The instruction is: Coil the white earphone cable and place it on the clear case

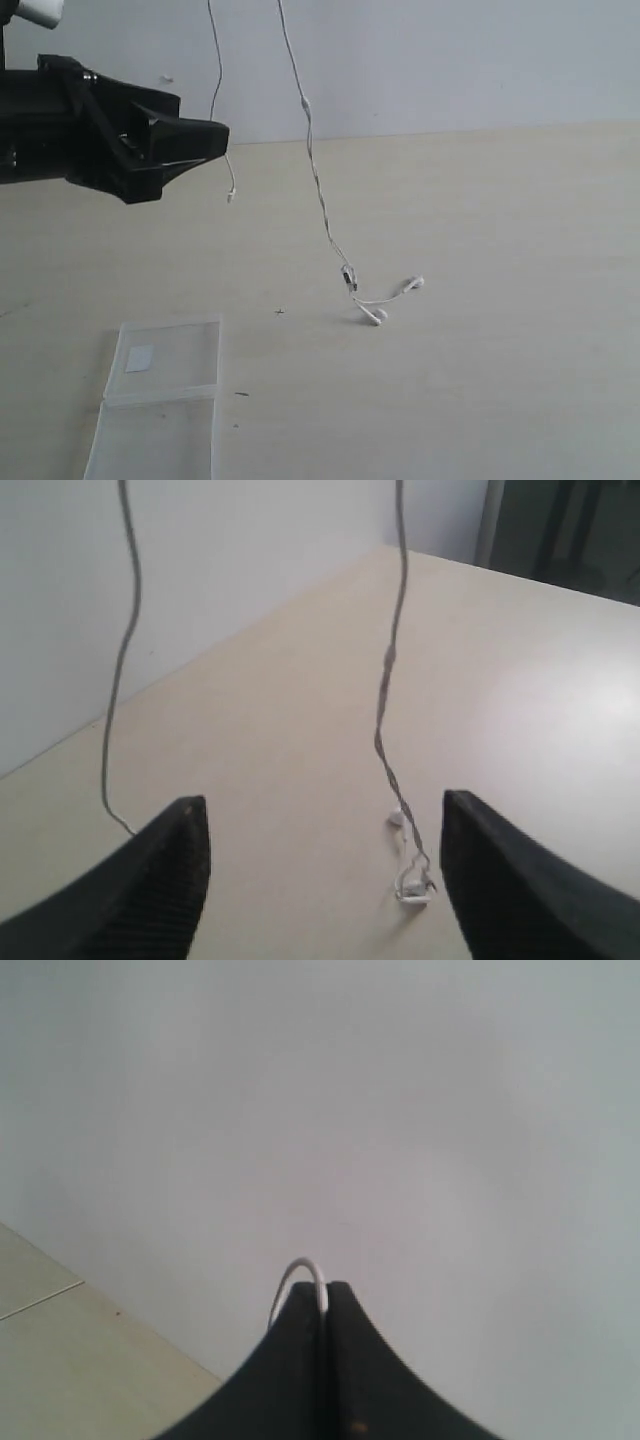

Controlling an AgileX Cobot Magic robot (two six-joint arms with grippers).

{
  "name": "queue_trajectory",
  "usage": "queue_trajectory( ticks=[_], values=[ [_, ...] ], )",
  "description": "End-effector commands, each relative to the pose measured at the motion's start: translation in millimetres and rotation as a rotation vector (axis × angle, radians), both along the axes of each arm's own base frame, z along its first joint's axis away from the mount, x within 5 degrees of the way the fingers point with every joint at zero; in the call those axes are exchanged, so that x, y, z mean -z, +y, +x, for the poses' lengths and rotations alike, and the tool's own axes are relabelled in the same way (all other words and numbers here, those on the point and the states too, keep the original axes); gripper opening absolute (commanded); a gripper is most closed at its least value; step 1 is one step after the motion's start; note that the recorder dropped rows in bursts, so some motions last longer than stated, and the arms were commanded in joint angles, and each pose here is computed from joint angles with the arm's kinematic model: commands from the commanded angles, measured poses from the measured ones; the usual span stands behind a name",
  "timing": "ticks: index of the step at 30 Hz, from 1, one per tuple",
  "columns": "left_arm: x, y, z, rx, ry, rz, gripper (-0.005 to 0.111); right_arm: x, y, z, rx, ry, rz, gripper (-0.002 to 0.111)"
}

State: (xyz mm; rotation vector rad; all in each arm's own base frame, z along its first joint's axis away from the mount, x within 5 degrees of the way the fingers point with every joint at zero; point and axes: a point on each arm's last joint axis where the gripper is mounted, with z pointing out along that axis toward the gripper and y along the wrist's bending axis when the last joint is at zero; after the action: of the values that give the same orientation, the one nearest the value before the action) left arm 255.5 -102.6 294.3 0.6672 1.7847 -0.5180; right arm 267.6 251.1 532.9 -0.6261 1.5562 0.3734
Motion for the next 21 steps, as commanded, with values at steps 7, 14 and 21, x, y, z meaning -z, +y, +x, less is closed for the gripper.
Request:
queue_trajectory(
  ticks=[7, 14, 21],
  values=[
    [-6, 1, 12, -0.056, -0.021, 0.022, 0.064, 0, 2, 5, 0.005, -0.018, 0.014, 0.0],
    [-5, -8, 23, 0.018, -0.014, -0.009, 0.072, 0, 3, 5, 0.003, -0.028, 0.008, 0.0],
    [-10, -16, 31, 0.079, -0.022, -0.045, 0.074, 2, 3, 6, 0.003, -0.025, 0.005, 0.0]
  ],
)
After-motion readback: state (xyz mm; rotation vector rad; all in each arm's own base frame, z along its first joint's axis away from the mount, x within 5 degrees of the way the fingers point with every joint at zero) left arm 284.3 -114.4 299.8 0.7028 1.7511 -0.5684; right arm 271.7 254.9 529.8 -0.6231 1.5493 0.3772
